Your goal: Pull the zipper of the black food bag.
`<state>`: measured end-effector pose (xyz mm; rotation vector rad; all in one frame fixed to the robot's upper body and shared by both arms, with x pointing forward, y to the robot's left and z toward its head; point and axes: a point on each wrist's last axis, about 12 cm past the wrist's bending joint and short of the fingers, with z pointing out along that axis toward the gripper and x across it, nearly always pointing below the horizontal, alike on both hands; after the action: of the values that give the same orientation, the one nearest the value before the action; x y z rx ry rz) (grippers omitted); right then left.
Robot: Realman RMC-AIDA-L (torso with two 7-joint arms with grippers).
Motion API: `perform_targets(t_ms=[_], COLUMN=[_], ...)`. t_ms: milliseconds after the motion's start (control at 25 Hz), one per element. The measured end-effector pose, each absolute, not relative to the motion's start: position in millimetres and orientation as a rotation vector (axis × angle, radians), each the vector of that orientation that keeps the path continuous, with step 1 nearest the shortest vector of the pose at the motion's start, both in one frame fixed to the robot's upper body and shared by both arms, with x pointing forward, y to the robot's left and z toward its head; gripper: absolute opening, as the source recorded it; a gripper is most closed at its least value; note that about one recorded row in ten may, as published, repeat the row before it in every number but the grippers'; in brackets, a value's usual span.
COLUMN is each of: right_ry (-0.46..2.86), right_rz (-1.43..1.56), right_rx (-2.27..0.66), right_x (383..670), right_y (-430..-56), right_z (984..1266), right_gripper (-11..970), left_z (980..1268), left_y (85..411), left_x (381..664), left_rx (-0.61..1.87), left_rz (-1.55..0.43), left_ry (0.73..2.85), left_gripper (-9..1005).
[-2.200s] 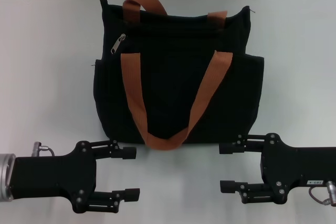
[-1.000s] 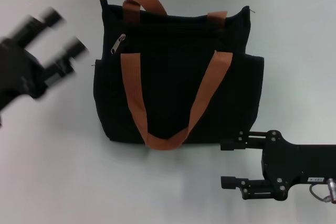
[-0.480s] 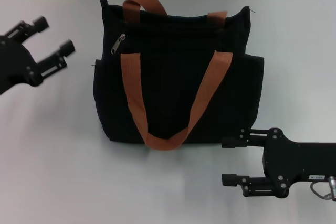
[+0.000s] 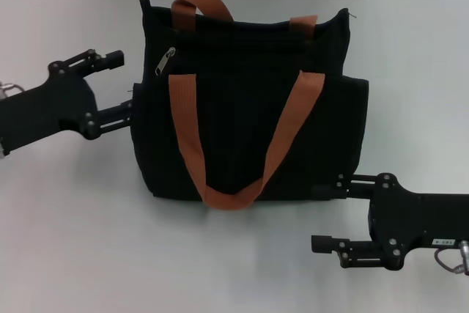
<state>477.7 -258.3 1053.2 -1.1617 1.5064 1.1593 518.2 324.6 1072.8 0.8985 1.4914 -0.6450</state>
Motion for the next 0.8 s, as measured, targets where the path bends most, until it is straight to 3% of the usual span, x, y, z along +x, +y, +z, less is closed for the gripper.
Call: perform_targets(t_ms=[400,800], right_ry=[1.506,1.51], right_rz=[1.158,1.149], right_rx=[-1.15,-1.137], right_x=[480.8,482.1], right_y=[-258.1,-258.6], right_z=[1055.2,1055.4], right_gripper=[707,706], left_z=[1074.6,1075.2], left_y=[307.9,304.3], left_x=[541.1,536.3], left_rx=[0.933,1.005], left_rz=[-0.518,-0.466], left_ry=[1.462,1.369], left_gripper=[775,756])
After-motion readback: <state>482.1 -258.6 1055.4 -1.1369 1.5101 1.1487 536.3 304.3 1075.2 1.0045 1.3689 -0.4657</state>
